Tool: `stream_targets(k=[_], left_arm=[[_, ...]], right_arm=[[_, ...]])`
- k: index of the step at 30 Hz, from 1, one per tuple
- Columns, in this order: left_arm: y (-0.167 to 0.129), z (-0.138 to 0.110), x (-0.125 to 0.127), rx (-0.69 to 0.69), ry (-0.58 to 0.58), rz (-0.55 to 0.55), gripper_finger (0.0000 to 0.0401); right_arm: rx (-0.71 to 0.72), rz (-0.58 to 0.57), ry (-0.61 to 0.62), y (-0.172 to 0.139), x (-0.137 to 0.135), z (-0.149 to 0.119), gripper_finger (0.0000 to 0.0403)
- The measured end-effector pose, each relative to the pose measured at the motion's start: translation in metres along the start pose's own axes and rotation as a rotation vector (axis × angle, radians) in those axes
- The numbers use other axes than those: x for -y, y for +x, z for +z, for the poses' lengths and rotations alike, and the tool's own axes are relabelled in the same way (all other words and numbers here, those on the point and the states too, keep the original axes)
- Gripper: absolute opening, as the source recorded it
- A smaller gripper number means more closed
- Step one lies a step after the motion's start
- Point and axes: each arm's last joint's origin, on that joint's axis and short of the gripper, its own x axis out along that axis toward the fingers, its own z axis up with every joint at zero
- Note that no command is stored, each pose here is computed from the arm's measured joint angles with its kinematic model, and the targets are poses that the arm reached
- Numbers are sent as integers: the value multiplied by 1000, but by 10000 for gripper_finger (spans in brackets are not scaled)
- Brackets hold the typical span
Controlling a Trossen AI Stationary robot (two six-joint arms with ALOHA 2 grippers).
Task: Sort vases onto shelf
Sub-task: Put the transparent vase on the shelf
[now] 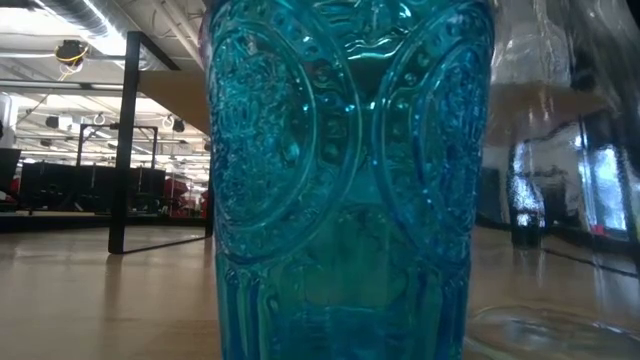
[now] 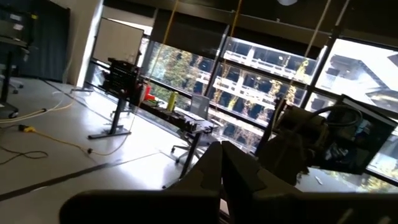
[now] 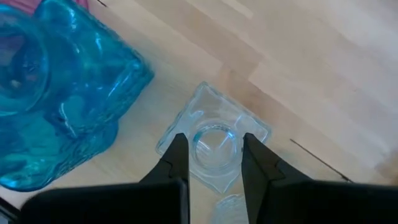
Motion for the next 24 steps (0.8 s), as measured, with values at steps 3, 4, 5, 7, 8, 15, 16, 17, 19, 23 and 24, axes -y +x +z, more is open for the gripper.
stream_targets(k=[3,4,5,7,8,15,16,17,19,23,24], left_arm=[[0,0,0,-3,0,-14,0],[0,0,0,-4,1,-16,0],[0,0,1,-5,2,-19,0],[0,0,1,-5,3,-21,0],[0,0,1,-5,3,-21,0],[0,0,1,-5,3,-21,0],[0,0,1,-6,3,-25,0],[0,0,1,-7,3,-29,0],[0,0,1,-8,3,-32,0],[0,0,1,-8,2,-32,0],[0,0,1,-8,2,-32,0]], right_arm=[[-1,1,9,0,-1,-2,58],[1,0,11,0,-1,-2,58],[2,-1,14,0,-1,-2,58],[6,-5,16,0,-1,-1,58],[7,-5,16,0,-1,-1,58],[-23,-8,13,10,-7,0,93],[-27,-9,11,11,-8,-1,98],[-29,-13,10,12,-8,0,101],[-36,-22,6,15,-9,0,103],[-48,-38,-1,16,-8,-1,100],[-48,-37,0,16,-8,-1,100]])
